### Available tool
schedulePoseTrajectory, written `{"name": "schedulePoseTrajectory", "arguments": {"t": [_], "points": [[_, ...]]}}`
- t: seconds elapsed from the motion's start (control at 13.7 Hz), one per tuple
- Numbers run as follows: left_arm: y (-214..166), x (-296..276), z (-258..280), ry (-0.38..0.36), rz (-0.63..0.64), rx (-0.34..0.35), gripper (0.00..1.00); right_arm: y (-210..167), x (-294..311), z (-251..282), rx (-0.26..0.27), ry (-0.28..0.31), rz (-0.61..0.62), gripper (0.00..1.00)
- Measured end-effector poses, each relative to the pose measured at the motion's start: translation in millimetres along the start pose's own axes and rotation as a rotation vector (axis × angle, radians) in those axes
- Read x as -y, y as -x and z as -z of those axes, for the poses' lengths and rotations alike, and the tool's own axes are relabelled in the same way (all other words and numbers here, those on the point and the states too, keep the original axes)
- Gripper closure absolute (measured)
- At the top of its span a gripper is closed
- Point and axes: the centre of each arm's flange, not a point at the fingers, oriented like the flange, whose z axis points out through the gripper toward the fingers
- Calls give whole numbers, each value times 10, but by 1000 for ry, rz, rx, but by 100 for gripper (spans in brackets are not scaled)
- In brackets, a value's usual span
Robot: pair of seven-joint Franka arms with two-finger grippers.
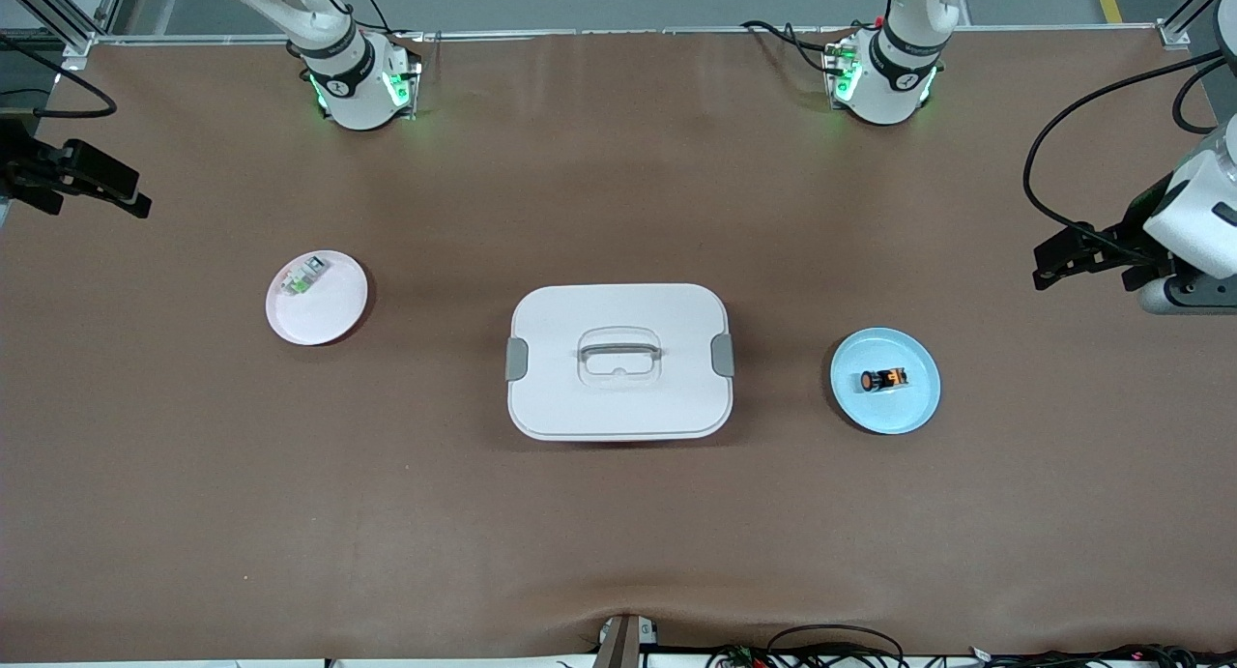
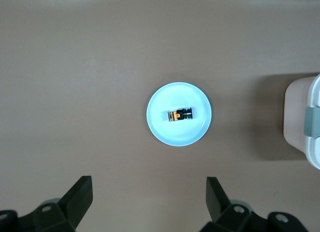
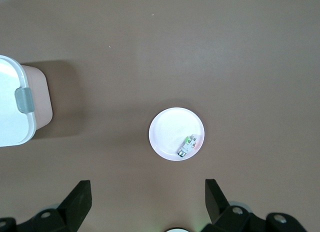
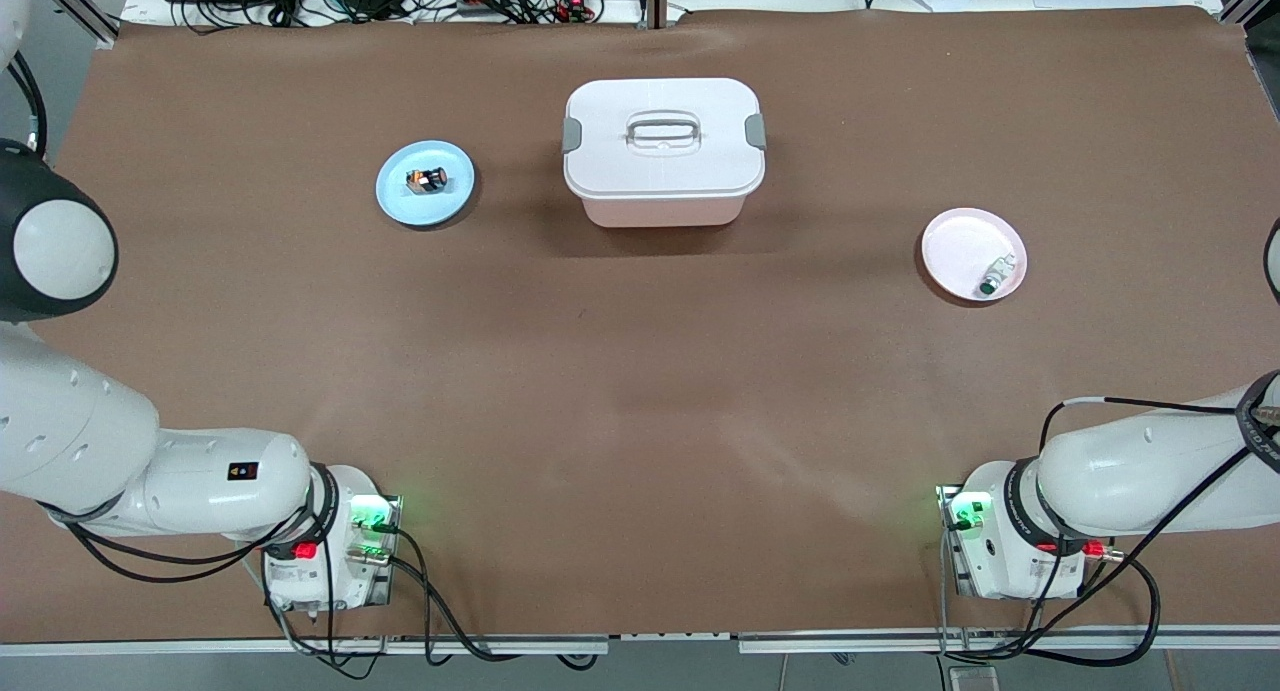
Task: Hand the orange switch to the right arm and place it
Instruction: 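Move the left gripper toward the orange switch on the blue dish, then lower the left gripper onto the orange switch and close it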
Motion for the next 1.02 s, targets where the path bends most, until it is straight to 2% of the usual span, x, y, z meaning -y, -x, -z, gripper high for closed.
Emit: {"name": "schedulePoseTrajectory", "arguments": {"t": [0.51,0.73,1.02], "points": [[-355,-101,-1101,53,-2,158,0,2,-15,-3,3,0,-3,0],[-372,-131,-1580,57,-1,133,0,-1,-41,-2,2,0,-8,0],[-129,-200,-2357,58,-2,96,0,-3,-44,-1,1,0,-8,0]]}}
